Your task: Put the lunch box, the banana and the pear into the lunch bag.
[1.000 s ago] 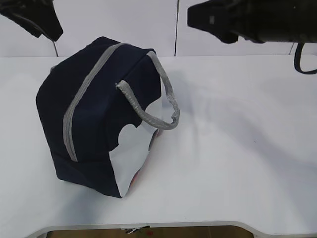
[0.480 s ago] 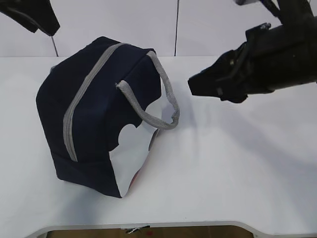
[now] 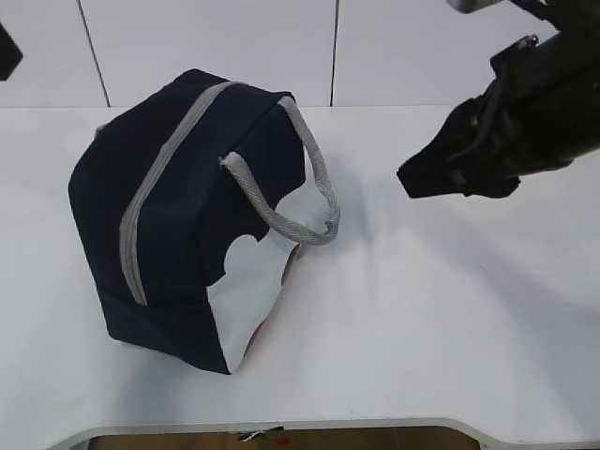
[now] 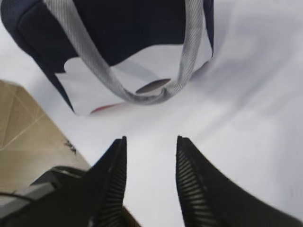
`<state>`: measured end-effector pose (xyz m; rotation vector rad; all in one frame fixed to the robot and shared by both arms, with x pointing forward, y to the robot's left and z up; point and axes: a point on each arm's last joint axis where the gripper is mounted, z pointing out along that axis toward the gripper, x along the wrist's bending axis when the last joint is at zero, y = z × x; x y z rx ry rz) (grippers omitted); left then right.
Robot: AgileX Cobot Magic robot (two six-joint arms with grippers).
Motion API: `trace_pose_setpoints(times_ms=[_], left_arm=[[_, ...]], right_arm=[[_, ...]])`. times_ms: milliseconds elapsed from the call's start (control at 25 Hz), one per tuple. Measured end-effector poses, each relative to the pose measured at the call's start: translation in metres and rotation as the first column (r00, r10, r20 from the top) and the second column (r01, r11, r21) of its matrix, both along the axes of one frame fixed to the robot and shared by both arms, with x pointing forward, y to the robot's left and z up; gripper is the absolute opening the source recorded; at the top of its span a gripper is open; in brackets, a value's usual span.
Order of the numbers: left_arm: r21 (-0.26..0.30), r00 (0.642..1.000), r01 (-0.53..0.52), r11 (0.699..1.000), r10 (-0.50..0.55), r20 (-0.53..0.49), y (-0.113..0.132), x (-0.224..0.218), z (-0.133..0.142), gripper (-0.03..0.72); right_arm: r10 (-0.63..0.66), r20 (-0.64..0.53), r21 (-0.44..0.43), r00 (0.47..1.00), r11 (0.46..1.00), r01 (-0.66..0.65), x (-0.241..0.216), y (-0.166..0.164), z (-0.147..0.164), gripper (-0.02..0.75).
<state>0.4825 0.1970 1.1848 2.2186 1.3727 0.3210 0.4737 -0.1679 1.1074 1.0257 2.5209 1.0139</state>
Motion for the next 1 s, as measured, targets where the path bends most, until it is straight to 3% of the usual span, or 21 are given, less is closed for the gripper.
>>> trace_pose_setpoints(times_ms=[440,680,1000], left_arm=[[-0.041,0.994,0.002,0.999,0.003,0.105,0.035,-0.09,0.011,0.317],[-0.068,0.984,0.006,0.998,0.006,0.176,0.05,-0.132,0.011,0.317],[-0.082,0.978,0.009,0.997,0.008,0.209,0.064,-0.168,-0.006,0.317]], right_arm=[[0.053,-0.174,-0.114,0.983,0.991,-0.074,-0.015,-0.007,-0.001,0.302],[-0.015,-0.242,-0.109,0.97,0.994,-0.012,-0.018,-0.008,0.007,0.302],[-0.1,-0.327,-0.194,0.94,0.98,0.037,-0.025,-0.017,0.004,0.301]])
